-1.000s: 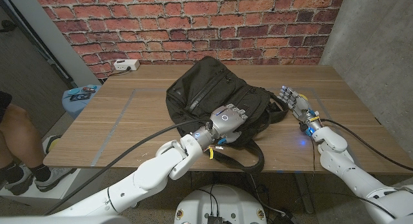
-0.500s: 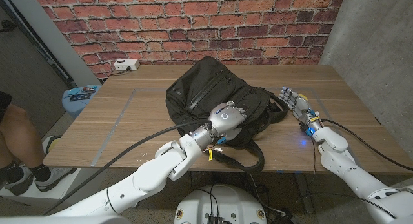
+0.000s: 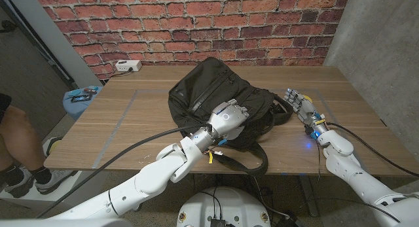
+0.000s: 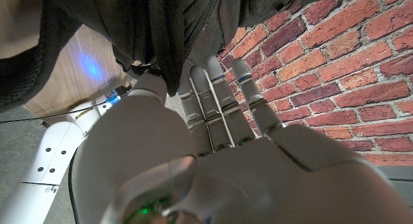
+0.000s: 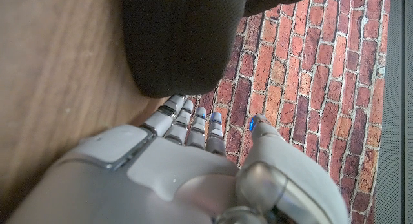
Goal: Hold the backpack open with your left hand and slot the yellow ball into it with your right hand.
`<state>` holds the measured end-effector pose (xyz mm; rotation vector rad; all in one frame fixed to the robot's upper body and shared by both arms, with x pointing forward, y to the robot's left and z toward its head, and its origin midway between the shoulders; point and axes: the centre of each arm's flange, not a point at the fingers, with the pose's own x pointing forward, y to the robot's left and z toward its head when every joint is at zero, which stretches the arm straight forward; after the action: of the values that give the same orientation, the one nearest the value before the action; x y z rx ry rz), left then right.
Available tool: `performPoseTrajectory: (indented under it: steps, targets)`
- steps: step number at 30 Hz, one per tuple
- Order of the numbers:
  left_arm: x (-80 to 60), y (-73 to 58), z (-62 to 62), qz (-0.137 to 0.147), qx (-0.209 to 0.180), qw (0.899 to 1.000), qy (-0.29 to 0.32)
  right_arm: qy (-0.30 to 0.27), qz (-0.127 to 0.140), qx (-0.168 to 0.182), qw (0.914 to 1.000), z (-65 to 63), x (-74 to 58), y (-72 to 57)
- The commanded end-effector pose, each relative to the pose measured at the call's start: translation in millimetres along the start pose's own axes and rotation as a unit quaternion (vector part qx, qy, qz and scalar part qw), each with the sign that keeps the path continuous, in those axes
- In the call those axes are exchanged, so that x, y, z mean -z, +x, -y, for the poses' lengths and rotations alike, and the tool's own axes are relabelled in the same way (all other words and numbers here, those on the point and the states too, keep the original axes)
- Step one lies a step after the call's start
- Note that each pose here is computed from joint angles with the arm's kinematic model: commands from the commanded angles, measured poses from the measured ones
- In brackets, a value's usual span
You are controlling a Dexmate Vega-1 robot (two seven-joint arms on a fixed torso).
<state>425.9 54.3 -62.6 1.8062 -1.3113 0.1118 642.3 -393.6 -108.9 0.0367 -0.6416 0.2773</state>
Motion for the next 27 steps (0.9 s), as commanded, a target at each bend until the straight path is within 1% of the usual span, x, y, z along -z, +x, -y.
performPoseTrajectory:
  steps: [1,6,13,18,21,22,27]
  targets:
    - [12.8,-1.9,-6.7,-0.013,-0.024,1.000,0.006,0.004,-0.001,0.004,1.0000,-2.8,-0.2,-2.6]
    - [19.7,-3.1,-10.7,-0.022,-0.027,0.999,0.003,0.005,-0.001,0.008,1.0000,-3.0,-1.5,-2.2]
    - [34.5,-3.8,-18.4,-0.042,-0.034,0.999,-0.008,0.002,-0.001,0.011,0.9999,-2.5,-6.9,-1.7]
    - [41.6,-2.7,-19.6,-0.051,-0.035,0.998,-0.009,-0.003,0.001,0.007,1.0000,-4.1,-13.6,1.4]
    - [44.9,-2.7,-21.3,-0.051,-0.034,0.998,-0.011,-0.005,0.003,0.005,1.0000,-5.3,-19.5,4.9]
    - [44.9,-2.7,-21.3,-0.051,-0.034,0.998,-0.012,-0.005,0.003,0.005,1.0000,-5.4,-19.6,4.9]
    - [50.3,-3.0,-22.2,-0.052,-0.033,0.998,-0.016,-0.014,0.010,0.003,0.9999,-6.4,-30.3,9.6]
